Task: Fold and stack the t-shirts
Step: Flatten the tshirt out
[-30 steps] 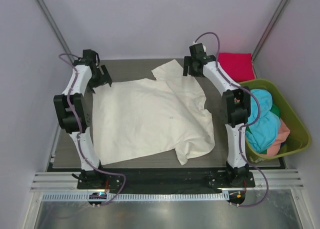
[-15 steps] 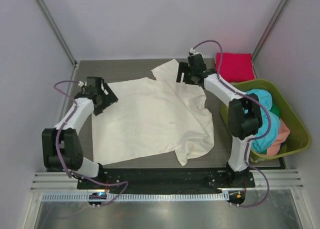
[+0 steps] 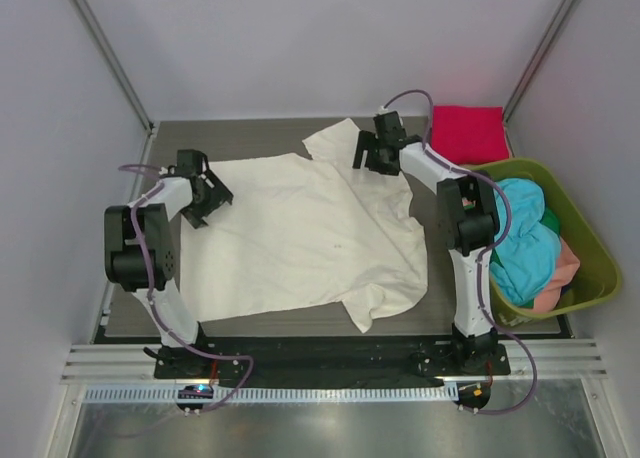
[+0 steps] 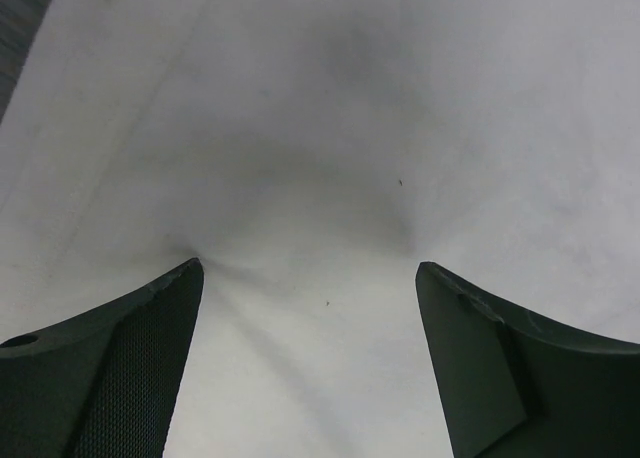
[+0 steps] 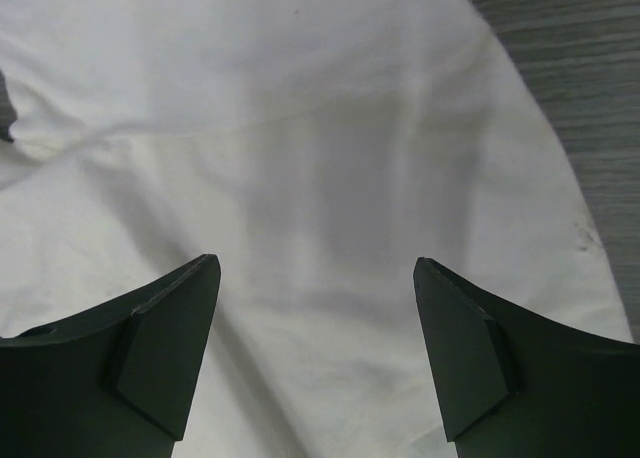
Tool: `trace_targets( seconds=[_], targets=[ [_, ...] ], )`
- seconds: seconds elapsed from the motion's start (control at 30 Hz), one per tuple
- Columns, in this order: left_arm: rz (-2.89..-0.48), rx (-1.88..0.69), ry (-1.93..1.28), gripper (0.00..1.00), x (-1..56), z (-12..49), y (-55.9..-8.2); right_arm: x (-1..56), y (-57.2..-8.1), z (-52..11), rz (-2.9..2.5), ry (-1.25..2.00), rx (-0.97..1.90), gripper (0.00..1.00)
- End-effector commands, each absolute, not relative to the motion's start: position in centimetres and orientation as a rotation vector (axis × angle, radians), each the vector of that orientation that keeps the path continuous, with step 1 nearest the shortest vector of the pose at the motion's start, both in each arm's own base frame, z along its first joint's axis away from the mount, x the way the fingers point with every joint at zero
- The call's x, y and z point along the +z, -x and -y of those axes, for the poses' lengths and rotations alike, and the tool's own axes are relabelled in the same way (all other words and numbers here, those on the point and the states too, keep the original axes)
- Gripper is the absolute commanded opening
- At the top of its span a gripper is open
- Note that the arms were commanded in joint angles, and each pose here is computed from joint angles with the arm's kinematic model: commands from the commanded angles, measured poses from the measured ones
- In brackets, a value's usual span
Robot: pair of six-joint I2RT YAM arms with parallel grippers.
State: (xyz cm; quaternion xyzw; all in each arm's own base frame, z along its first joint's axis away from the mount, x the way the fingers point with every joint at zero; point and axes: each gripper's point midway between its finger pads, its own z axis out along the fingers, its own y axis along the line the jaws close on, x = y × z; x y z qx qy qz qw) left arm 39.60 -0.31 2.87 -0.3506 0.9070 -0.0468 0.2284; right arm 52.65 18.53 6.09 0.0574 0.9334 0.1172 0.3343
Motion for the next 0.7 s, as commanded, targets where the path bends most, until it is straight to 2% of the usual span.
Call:
trace_targets(
  seconds=[0.0,0.13,0.17,0.23,0.27,0.33,0.37,0.4,0.43,0.47,0.5,0.57,0.67],
  targets=[
    [-2.453,-0.13,1.054,0.88,1.6,-2.1,-42.5,4.9,-54.3,-16.3,-2.456,-0.268,0.297,0.84],
    [-2.489,-0.119,1.052,0.88,1.9,-2.6,-46.0,2.7,-54.8,-15.3,-2.51,-0.358,0.289,0.84],
    [-2.443,-0.14,1.029,0.88,3.8,-2.9,-48.4,2.4,-55.2,-15.2,-2.512,-0.375,0.293,0.84],
    [-2.473,-0.129,1.042,0.88,2.7,-3.4,-49.8,2.4,-55.7,-15.3,-2.505,-0.386,0.298,0.85],
    [-2.42,-0.155,1.017,0.88,4.8,-3.7,-52.4,2.5,-56.6,-15.3,-2.491,-0.395,0.304,0.85],
    [-2.47,-0.141,1.03,0.88,3.2,-4.0,-53.3,2.8,-57.7,-15.9,-2.48,-0.391,0.357,0.86],
    [-2.461,-0.164,1.017,0.88,3.8,-3.9,-54.4,4.6,-59.4,-16.2,-2.426,-0.386,0.386,0.86],
    [-2.401,-0.194,0.977,0.88,6.3,-3.9,-56.9,3.3,-60.0,-16.3,-2.434,-0.397,0.388,0.86],
    [-2.43,-0.184,0.982,0.88,5.1,-4.0,-57.2,3.5,-60.8,-16.1,-2.421,-0.409,0.399,0.86],
    [-2.422,-0.223,0.962,0.88,5.9,-3.6,-58.1,6.0,-62.7,-16.6,-2.352,-0.394,0.449,0.86],
    [-2.349,-0.26,0.908,0.88,8.9,-3.7,-60.3,5.1,-63.3,-16.8,-2.352,-0.381,0.463,0.86],
    [-2.346,-0.306,0.877,0.88,9.9,-3.1,-61.0,8.8,-65.5,-18.2,-2.245,-0.287,0.555,0.86],
    [-2.249,-0.344,0.803,0.89,16.8,-2.3,-60.9,12.9,-66.6,-18.8,-2.139,-0.197,0.592,0.88]
  ],
)
